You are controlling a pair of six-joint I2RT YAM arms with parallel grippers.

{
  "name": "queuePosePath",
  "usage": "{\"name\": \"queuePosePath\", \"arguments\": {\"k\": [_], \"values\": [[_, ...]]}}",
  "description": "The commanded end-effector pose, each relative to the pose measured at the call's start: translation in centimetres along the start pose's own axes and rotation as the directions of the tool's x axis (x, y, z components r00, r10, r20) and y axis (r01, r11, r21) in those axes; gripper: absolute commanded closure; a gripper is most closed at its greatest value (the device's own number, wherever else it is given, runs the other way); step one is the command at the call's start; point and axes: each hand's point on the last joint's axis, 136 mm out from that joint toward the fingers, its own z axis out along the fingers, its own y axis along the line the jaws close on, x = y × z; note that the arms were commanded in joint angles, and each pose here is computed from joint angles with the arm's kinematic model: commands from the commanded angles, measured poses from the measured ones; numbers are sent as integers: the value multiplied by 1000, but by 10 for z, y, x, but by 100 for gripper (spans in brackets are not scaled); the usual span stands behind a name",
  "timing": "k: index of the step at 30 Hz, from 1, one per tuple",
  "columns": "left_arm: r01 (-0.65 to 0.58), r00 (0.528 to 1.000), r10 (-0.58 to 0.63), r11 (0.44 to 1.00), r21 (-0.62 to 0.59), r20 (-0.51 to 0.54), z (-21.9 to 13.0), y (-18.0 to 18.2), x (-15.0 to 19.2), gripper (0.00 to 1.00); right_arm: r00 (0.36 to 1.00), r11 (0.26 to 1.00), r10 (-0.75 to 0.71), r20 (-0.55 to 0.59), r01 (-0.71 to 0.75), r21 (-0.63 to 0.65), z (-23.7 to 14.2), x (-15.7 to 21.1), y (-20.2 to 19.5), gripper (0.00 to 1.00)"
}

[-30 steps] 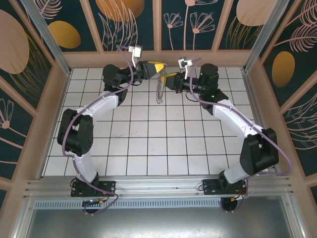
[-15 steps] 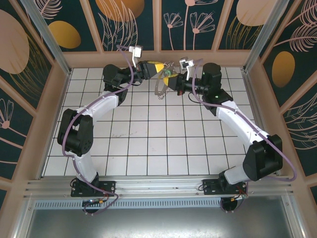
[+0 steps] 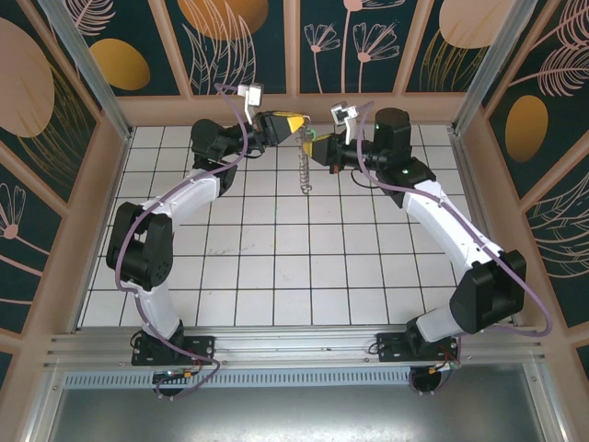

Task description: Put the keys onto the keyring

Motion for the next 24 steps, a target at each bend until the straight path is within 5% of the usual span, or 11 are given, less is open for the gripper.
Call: {"name": "queuePosePath", "arguments": {"k": [1, 24], "values": [[-59, 998, 60, 998, 31, -21, 3, -19, -4, 100, 992, 994, -106, 62, 107, -17, -4, -32, 18, 100], [-60, 998, 59, 998, -19, -34, 1, -7, 3, 100, 989, 978, -126, -81, 138, 159, -14, -32, -6, 100]]}}
